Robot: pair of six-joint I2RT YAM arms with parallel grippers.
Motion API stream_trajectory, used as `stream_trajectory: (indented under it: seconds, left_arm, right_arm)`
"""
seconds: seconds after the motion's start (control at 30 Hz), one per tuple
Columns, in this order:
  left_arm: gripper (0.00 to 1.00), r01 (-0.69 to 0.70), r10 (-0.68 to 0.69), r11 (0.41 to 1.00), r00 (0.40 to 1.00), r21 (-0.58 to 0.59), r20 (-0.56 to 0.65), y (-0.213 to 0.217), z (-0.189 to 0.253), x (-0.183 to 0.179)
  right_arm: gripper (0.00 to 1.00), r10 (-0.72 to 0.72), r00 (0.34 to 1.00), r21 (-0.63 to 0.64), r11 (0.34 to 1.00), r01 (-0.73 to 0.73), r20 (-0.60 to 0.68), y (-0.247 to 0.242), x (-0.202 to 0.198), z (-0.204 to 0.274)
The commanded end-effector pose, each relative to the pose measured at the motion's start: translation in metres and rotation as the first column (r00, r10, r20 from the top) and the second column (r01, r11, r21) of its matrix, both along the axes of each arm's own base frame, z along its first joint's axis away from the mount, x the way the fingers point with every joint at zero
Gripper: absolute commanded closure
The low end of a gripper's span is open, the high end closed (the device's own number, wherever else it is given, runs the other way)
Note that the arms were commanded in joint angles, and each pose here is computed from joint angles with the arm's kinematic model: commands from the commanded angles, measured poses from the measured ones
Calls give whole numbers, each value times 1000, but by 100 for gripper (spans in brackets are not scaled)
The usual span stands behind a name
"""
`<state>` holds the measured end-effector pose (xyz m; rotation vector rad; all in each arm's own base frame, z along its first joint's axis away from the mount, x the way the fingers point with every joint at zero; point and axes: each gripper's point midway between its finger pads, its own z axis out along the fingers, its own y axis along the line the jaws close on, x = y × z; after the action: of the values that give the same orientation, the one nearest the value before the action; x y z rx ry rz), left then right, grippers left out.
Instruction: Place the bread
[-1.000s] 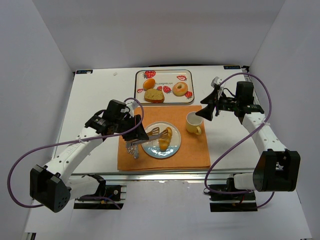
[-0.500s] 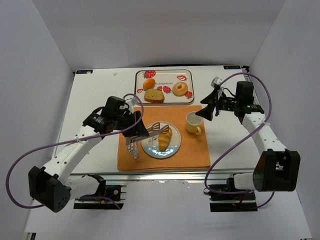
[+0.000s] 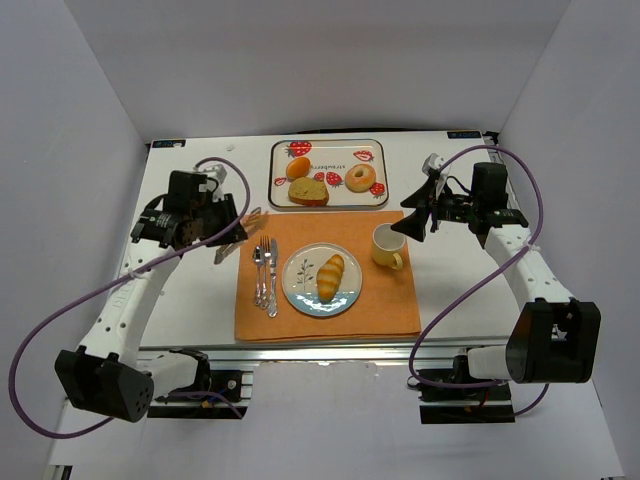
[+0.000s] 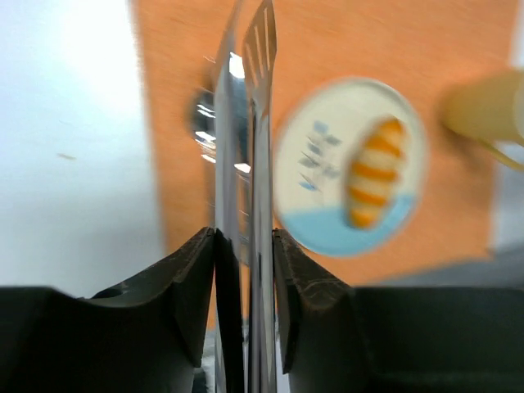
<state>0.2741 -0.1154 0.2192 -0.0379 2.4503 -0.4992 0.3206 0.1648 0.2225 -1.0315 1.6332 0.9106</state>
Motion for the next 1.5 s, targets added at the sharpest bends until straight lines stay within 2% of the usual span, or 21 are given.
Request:
stream_trajectory:
  seconds: [0.0, 0.03, 0.1, 0.13, 0.2, 0.23, 0.3, 0.4, 0.57, 0.73, 0.77, 0.9, 0.93, 0.97, 1.03, 1.1, 1.2, 1.3, 1.47]
  left_arm:
    - [58, -86, 78, 974, 996, 211, 48, 48, -20, 15]
    - [59, -155, 132, 960, 985, 233, 111, 63, -21, 32]
    - [65, -216, 192, 945, 974, 246, 119, 82, -53, 37]
    - [66, -248, 202, 945, 955, 213, 216, 83, -48, 56]
    - [68, -289, 228, 935, 934, 207, 275, 96, -60, 64]
    - [77, -300, 225, 930, 923, 215, 313, 101, -74, 68]
    - [86, -349, 267, 907, 909, 234, 320, 119, -93, 68]
    - [86, -377, 307, 901, 904, 215, 298, 132, -126, 71]
    - [60, -396, 342, 893, 907, 217, 248, 140, -157, 69]
    - [53, -421, 399, 874, 907, 241, 138, 155, -177, 59]
    - [48, -433, 410, 868, 901, 242, 142, 158, -176, 59]
    - [42, -477, 452, 851, 878, 220, 156, 168, -169, 57]
    - [41, -483, 457, 849, 875, 215, 158, 170, -168, 57]
    - [39, -487, 462, 847, 873, 213, 159, 171, -167, 56]
    - [28, -502, 475, 843, 864, 195, 170, 172, -161, 57]
    - [27, -513, 486, 841, 856, 172, 177, 172, -156, 57]
    - [2, -533, 500, 836, 838, 133, 217, 171, -140, 58]
    - [2, -553, 516, 826, 819, 105, 251, 172, -127, 56]
    - [2, -577, 541, 816, 776, 20, 324, 167, -90, 48]
  right_arm:
    - [19, 21, 999, 17, 1000, -22, 42, 1, -2, 16]
    - [19, 23, 999, 18, 1000, -23, 39, 1, -2, 15]
    - [19, 26, 999, 21, 999, -27, 42, 1, -3, 18]
    - [19, 26, 999, 21, 999, -27, 39, 1, -4, 18]
    - [19, 28, 998, 17, 999, -29, 47, 1, -7, 20]
    - [19, 31, 998, 13, 999, -32, 57, 1, -8, 20]
    - [19, 35, 998, 10, 999, -36, 56, 1, -10, 20]
    - [19, 34, 998, 8, 999, -34, 60, 0, -11, 20]
    - [19, 25, 998, 5, 1000, -25, 64, -1, -14, 18]
    - [19, 25, 997, -17, 1000, -24, 70, -2, -16, 15]
    - [19, 33, 996, -25, 999, -31, 86, -2, -16, 16]
    - [18, 57, 995, -46, 997, -53, 87, -2, -18, 15]
    - [11, 57, 995, -53, 997, -53, 77, -2, -18, 13]
    - [11, 59, 996, -60, 997, -55, 63, -2, -21, 12]
    - [11, 36, 998, -94, 995, -31, 51, -3, -18, 7]
    - [11, -59, 997, -150, 987, 65, 49, -8, -5, 0]
    - [11, -189, 982, -201, 961, 190, 22, -15, 7, -6]
    - [10, -369, 928, -225, 901, 372, 55, -34, 32, -1]
    - [10, -527, 850, -182, 834, 521, 18, -45, 54, 19]
